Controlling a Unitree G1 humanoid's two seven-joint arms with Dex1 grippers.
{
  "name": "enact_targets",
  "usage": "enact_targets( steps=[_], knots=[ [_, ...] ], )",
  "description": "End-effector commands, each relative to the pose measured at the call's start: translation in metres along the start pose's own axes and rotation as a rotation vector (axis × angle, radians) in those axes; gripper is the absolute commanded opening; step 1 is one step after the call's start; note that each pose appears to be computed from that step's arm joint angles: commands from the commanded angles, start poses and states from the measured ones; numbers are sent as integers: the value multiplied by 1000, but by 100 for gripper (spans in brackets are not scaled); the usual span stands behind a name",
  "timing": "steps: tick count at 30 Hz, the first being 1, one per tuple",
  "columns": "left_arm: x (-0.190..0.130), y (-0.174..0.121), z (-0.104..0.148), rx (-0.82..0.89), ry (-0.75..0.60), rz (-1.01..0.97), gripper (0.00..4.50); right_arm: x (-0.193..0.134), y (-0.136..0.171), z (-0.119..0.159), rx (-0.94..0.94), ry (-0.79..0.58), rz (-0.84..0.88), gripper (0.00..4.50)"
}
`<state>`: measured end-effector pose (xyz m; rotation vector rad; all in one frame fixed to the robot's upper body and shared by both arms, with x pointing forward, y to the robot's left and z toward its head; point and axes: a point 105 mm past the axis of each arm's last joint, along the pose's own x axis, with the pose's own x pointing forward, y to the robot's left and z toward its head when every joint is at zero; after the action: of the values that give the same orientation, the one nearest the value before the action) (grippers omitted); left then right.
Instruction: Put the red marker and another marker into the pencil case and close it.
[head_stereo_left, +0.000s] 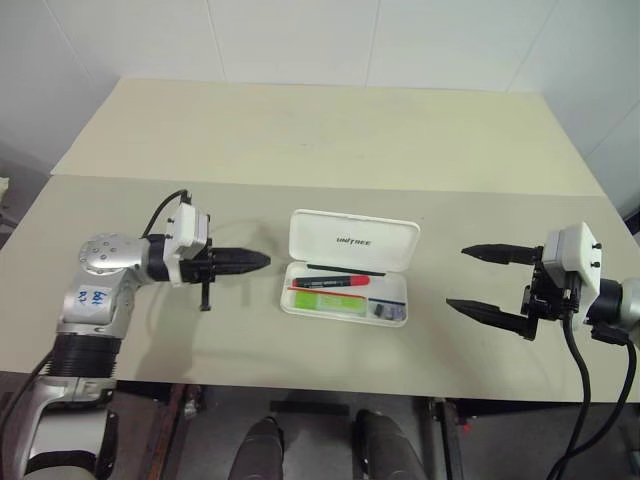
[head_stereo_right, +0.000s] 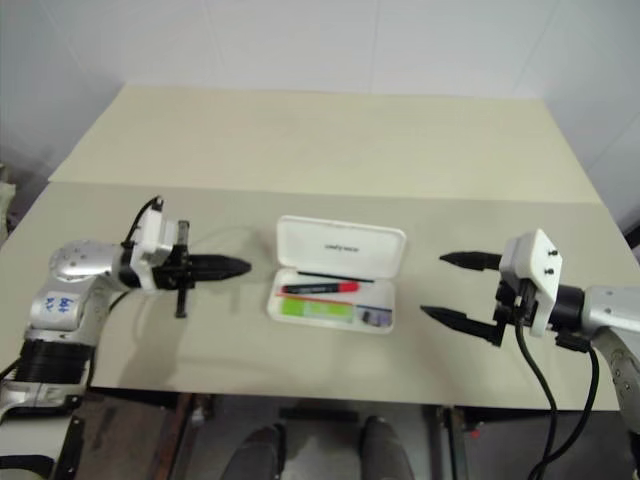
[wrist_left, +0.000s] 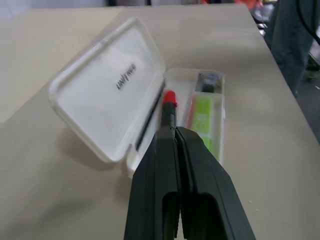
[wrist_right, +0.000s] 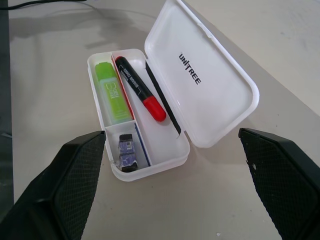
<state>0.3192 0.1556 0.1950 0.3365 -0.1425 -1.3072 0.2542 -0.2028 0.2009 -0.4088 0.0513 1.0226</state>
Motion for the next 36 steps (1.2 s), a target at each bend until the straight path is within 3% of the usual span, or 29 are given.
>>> enact_targets(
  steps=[1,10,17,26,36],
  knots=[
    [-6,21,12,5,-46,125,2,-2,-1,8,-38,-17,-16,450],
    [4,57,-6,-61,-25,339,2,0,2,7,-42,-17,-32,450],
    [27,63,-27,-100,55,330,2,1,4,10,-47,-23,-43,450],
    [53,57,-22,-70,37,231,2,5,10,9,-38,-33,-49,450],
    [51,49,7,-9,-19,90,2,8,12,8,-36,-57,-80,450]
  ],
)
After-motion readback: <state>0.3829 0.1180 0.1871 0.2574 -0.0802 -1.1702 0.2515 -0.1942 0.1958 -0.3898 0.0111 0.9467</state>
